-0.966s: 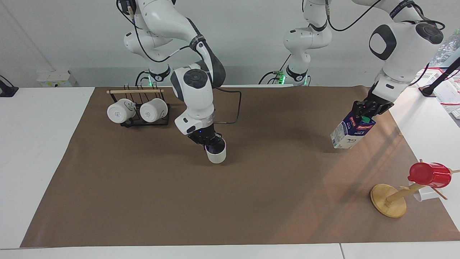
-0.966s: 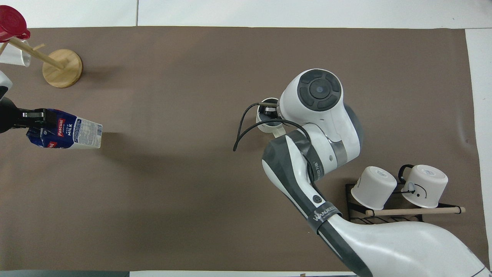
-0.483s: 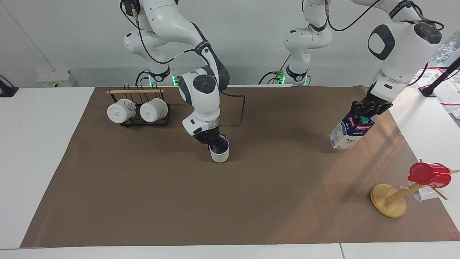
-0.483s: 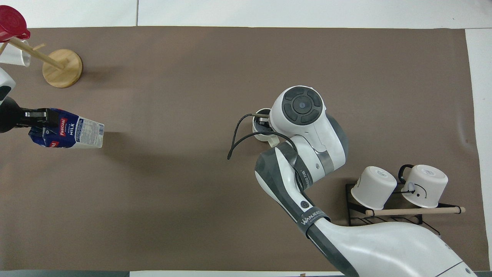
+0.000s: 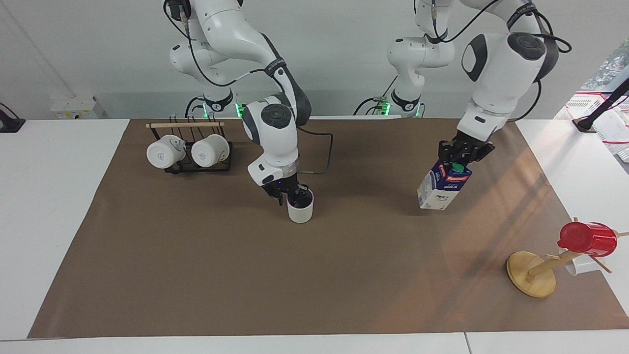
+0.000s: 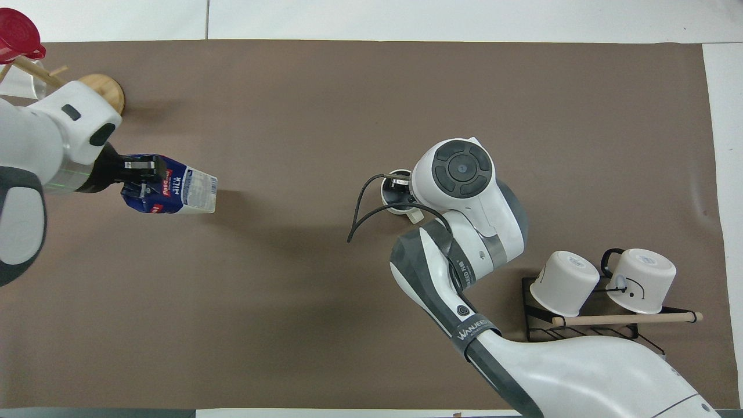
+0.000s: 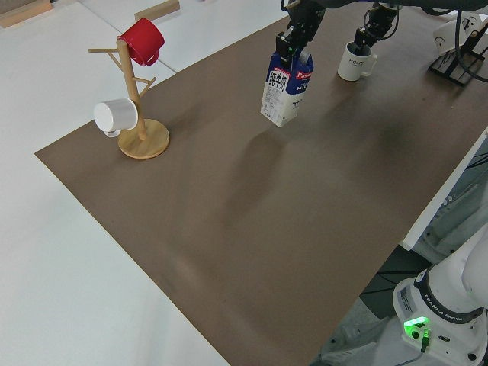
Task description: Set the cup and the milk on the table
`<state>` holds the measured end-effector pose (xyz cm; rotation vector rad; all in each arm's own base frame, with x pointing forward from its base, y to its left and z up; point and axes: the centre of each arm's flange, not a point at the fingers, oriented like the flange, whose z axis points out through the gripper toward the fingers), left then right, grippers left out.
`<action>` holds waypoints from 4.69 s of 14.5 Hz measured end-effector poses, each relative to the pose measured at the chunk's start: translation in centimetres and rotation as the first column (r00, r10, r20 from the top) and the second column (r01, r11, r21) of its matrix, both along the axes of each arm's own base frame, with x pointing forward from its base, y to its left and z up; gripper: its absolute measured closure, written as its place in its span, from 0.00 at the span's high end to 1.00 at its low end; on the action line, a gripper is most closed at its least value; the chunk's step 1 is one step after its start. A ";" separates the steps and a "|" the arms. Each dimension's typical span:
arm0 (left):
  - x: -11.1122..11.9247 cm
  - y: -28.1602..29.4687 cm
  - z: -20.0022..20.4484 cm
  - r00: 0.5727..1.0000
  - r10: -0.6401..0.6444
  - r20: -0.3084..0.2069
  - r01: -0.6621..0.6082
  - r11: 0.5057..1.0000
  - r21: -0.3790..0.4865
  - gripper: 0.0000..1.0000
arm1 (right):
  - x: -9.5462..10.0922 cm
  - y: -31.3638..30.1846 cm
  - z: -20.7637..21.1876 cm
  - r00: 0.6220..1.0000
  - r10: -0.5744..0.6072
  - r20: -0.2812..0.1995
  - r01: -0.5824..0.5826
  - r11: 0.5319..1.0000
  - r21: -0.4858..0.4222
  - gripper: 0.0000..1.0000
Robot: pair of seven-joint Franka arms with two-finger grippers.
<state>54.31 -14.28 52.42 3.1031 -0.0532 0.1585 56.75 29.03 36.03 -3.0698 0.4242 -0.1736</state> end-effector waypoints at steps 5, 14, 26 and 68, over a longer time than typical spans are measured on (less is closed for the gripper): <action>-1.2 -13.2 -0.9 0.998 0.050 0.031 -0.050 0.999 0.015 0.39 | 1.7 -8.5 12.0 0.997 -0.065 0.029 0.065 0.998 0.020 1.00; -3.3 -25.4 -4.8 0.995 0.089 0.037 -0.091 0.995 0.045 0.39 | -1.7 -22.5 22.5 0.999 0.026 -0.037 -0.026 1.000 -0.007 1.00; -4.1 -29.1 -6.4 0.997 0.076 0.031 -0.078 0.996 0.052 0.39 | -4.5 -32.8 26.0 0.984 0.091 -0.152 -0.092 0.996 -0.002 1.00; 0.7 12.7 8.9 0.993 0.044 -0.107 -0.042 0.999 0.023 1.00 | -3.1 -31.2 26.7 0.979 0.106 -0.175 -0.113 0.993 -0.034 1.00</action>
